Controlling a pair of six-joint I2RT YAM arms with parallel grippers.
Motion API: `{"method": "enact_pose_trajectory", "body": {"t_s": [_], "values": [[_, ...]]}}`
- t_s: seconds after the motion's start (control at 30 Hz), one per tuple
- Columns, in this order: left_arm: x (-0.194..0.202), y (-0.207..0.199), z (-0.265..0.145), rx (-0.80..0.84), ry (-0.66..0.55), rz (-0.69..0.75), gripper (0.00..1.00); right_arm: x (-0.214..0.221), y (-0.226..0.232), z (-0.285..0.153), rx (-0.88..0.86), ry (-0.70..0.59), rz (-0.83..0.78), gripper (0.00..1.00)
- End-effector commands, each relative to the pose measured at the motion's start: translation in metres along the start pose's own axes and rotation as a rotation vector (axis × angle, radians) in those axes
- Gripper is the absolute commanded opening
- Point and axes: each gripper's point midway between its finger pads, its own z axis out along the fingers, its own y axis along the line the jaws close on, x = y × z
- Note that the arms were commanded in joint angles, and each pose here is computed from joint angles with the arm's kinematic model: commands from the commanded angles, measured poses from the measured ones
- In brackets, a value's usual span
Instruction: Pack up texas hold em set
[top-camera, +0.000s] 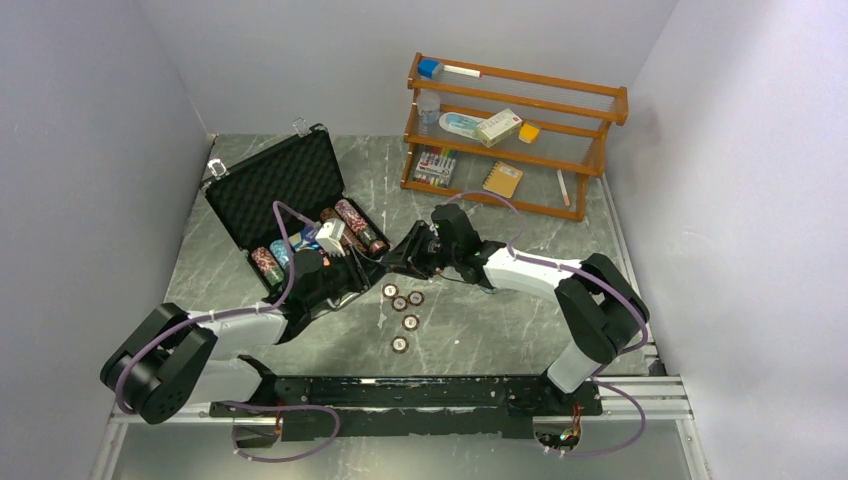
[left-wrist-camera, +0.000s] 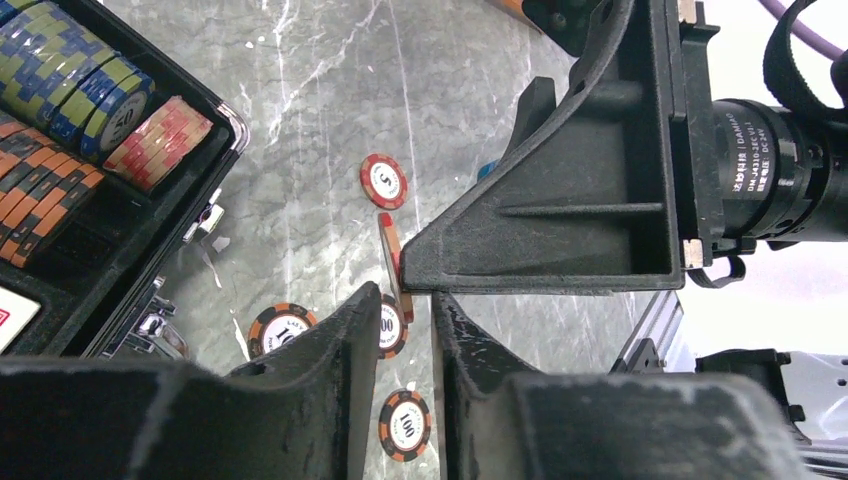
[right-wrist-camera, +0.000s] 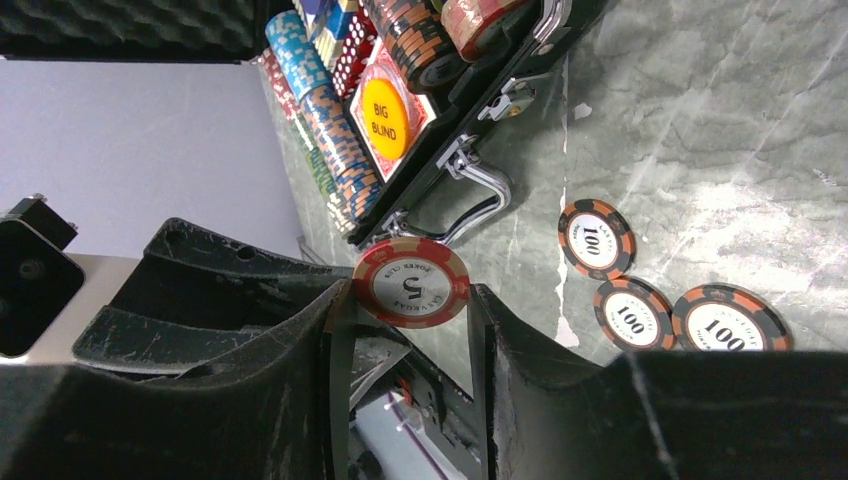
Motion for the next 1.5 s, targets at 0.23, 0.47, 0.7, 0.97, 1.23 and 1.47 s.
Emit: {"method": "enact_pose_trajectory", "body": {"t_s": [0.23,0.47,0.7,0.97,1.23,1.47], "values": [[-0.029,-0.019,0.013,0.054,-0.094,0.036,0.08,0.002,0.014,-0.006,-0.063,0.007,0.043,0.45],[-0.027,-0.012,0.010,-0.005,-0.047,0.129,0.07,-0.018,0.009,-0.009,-0.045,-0.040,-0.049,0.69],[-0.031,-0.002,-0.002,-0.145,0.108,0.302,0.07,-0.064,0.002,-0.041,-0.026,-0.187,-0.132,0.76],[-0.051,0.008,-0.004,-0.301,0.336,0.522,0.07,-0.092,-0.038,-0.067,0.053,-0.270,-0.126,0.76],[-0.040,0.029,0.020,-0.323,0.600,0.668,0.07,-0.093,-0.062,-0.072,0.061,-0.260,-0.111,0.75],[-0.042,0.041,0.045,-0.346,0.660,0.710,0.07,-0.095,-0.076,-0.072,0.057,-0.240,-0.092,0.75]]}}
